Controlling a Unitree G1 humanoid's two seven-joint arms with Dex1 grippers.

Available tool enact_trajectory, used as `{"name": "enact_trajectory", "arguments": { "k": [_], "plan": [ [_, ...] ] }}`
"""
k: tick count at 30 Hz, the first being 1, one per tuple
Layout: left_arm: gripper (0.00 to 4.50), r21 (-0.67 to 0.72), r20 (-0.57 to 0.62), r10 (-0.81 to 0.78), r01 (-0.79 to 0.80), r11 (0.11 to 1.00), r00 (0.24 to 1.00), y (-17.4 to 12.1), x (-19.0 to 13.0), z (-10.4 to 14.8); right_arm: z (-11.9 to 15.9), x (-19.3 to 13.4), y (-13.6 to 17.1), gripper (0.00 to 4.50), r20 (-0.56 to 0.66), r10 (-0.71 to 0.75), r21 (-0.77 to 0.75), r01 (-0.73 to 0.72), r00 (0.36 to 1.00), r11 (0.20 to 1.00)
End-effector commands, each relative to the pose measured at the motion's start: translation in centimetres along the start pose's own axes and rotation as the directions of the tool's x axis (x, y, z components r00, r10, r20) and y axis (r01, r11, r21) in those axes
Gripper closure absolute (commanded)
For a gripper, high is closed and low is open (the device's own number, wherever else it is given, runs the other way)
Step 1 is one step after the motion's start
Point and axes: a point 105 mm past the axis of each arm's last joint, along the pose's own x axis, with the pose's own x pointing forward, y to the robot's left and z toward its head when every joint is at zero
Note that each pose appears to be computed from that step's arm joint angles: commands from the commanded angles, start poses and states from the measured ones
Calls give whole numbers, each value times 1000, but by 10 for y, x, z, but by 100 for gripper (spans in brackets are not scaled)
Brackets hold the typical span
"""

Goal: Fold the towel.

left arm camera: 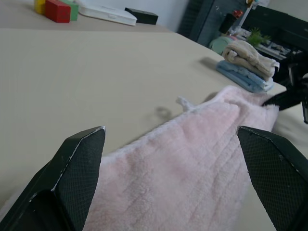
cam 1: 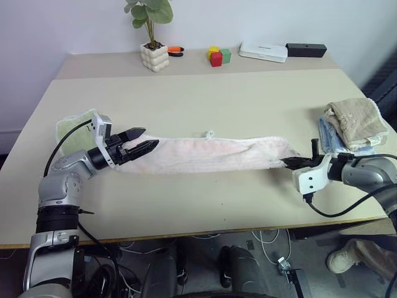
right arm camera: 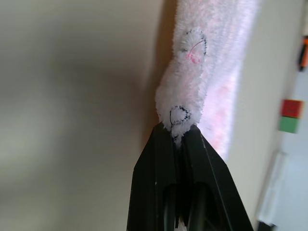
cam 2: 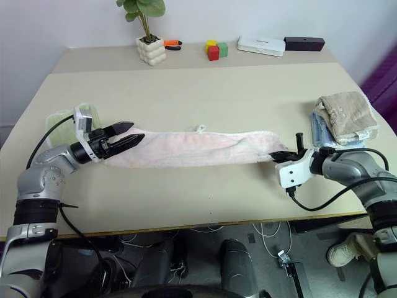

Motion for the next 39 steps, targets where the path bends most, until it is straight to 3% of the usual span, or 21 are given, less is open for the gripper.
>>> {"name": "enact_trajectory", "arguments": {
  "k": [1,2,7,12,15,18,19,21,23,25,26,27,28,31,35,39],
  "plan": [
    [0,35,30,-1,0,999,1000,-1,0,8,-7,-9,-9,391,-24,-31,8,31,999,999],
    [0,34,29,4,-5,999,1000,0,1,8,-6,-9,-8,362,-13,-33,31,33,999,999],
    [0,28,39,15,-16,999,999,2,1,12,-21,-21,-10,107,-85,-24,92,32,996,995],
    [0,42,45,28,-30,999,999,3,0,14,-36,-47,-24,107,-170,-11,100,29,985,995],
    [0,39,61,28,-30,999,998,3,2,18,-40,-57,-50,107,-206,-95,130,124,974,984],
    [84,25,100,10,-13,1000,995,-1,11,27,-45,-60,-92,188,-249,-307,203,360,918,911],
    [135,24,107,2,-4,1000,994,-2,12,28,-44,-59,-99,240,-256,-341,217,398,904,891],
    [242,18,134,-3,0,1000,991,-6,19,34,-26,-46,-123,349,-187,-512,375,542,839,752],
    [344,8,165,8,-9,1000,986,-9,25,37,-9,-35,-137,449,-147,-622,530,593,769,607],
    [447,-19,207,35,-31,999,978,-15,38,39,9,-22,-152,450,-136,-756,770,549,640,326],
    [447,-59,251,72,-59,996,965,-14,46,40,14,-9,-153,450,-174,-796,866,475,580,157],
    [447,-101,282,111,-86,991,953,-13,51,40,17,3,-150,450,-211,-801,911,410,560,47],
    [447,-129,300,138,-103,986,944,-12,54,40,19,10,-147,450,-238,-796,926,377,557,-12],
    [447,-158,239,229,-195,968,944,-13,76,13,39,52,-124,450,-237,-738,958,278,632,-70],
    [447,-210,195,359,-318,924,913,-6,89,-11,29,67,-98,450,-366,-657,928,309,659,-207],
    [447,-200,145,394,-364,910,908,-5,91,-32,32,79,-67,450,-406,-587,914,313,700,-259]
  ]
}}
